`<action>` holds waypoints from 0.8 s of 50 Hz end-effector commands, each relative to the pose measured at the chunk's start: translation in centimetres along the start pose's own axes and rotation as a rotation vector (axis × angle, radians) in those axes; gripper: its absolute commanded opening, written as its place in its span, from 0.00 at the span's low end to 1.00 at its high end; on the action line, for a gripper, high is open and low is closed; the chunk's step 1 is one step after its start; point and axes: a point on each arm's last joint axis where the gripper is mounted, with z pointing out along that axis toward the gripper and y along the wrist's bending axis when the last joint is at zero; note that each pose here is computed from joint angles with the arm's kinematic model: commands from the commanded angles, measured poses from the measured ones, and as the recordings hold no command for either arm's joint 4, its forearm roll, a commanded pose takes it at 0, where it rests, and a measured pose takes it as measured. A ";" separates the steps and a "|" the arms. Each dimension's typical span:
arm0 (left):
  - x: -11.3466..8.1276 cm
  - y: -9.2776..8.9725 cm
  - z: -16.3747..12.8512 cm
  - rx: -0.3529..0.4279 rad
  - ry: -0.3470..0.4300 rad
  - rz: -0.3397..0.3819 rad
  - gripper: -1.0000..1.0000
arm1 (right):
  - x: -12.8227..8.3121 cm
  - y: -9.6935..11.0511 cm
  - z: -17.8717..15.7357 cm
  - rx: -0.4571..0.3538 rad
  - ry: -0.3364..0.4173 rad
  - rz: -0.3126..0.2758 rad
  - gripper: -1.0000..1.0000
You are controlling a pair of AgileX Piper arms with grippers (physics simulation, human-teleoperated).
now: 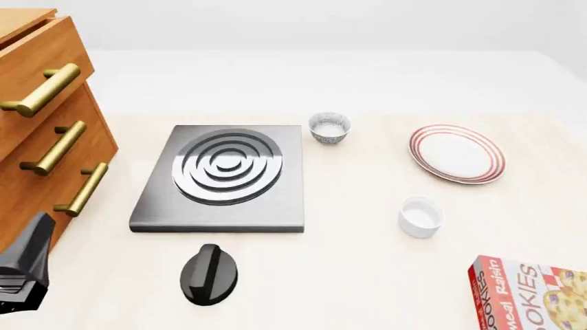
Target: Pick the akita bowl next to the cookies box and place it on the plate.
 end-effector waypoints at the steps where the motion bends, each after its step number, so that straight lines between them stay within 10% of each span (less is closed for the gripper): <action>1: 0.0 0.0 0.0 0.000 0.000 0.000 1.00 | -3.2 -3.9 3.0 0.066 0.084 0.035 1.00; 5: 0.0 0.0 0.0 0.000 0.000 0.000 1.00 | -4.3 -4.5 2.9 0.072 0.094 0.036 1.00; 6: 0.0 0.0 0.0 0.000 0.000 0.000 1.00 | -6.7 -7.2 3.8 0.112 0.143 0.187 1.00; 8: 0.0 0.0 0.0 0.000 0.000 0.000 1.00 | -6.7 -7.6 4.3 0.120 0.155 0.216 1.00; 16: 0.0 0.0 0.0 0.000 0.000 0.000 1.00 | -6.2 -6.7 5.2 0.108 0.167 0.291 1.00; 40: 0.0 0.0 0.0 0.000 0.000 0.000 1.00 | -7.5 -7.4 7.2 0.110 0.176 0.293 1.00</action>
